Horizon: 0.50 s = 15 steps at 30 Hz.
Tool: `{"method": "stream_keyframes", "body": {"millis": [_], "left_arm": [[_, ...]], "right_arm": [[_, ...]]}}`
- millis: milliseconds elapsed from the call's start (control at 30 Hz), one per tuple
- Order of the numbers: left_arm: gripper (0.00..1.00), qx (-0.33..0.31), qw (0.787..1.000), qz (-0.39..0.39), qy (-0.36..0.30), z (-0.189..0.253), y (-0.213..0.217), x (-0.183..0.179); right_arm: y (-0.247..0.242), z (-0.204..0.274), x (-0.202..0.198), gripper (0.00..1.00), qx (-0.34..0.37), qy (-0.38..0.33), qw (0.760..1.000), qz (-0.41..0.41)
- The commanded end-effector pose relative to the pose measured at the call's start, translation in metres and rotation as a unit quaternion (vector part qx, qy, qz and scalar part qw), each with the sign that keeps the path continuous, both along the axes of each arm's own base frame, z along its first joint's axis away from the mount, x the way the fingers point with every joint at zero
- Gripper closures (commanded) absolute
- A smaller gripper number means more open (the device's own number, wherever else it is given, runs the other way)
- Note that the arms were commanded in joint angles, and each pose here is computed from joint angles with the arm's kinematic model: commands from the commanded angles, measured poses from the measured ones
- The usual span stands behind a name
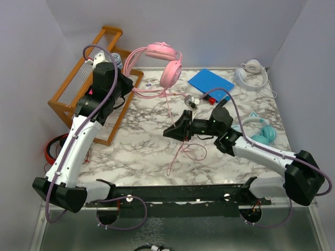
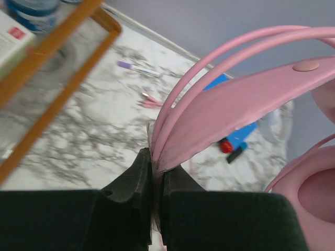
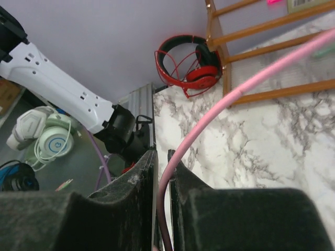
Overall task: Wrap the headphones
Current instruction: Wrap the headphones cable around the headphones.
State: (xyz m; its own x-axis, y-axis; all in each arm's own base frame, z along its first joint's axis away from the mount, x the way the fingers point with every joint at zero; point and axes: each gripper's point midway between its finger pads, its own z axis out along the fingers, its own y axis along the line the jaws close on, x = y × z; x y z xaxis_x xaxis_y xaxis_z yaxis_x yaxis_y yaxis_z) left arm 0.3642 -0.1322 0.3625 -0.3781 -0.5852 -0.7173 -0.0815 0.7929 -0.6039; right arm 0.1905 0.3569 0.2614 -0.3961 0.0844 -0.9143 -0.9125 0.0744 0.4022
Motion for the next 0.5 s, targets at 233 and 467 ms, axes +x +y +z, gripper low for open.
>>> {"method": "stream_keyframes", "body": {"millis": [233, 467], "left_arm": [[1.00, 0.269, 0.962, 0.041, 0.003, -0.026, 0.058, -0.006], [1.00, 0.395, 0.918, 0.012, 0.030, -0.045, 0.069, -0.024]], "right_arm": [[-0.005, 0.061, 0.039, 0.82, -0.111, -0.082, 0.988, -0.068], [-0.026, 0.057, 0.084, 0.83, -0.218, -0.146, 0.952, -0.157]]}}
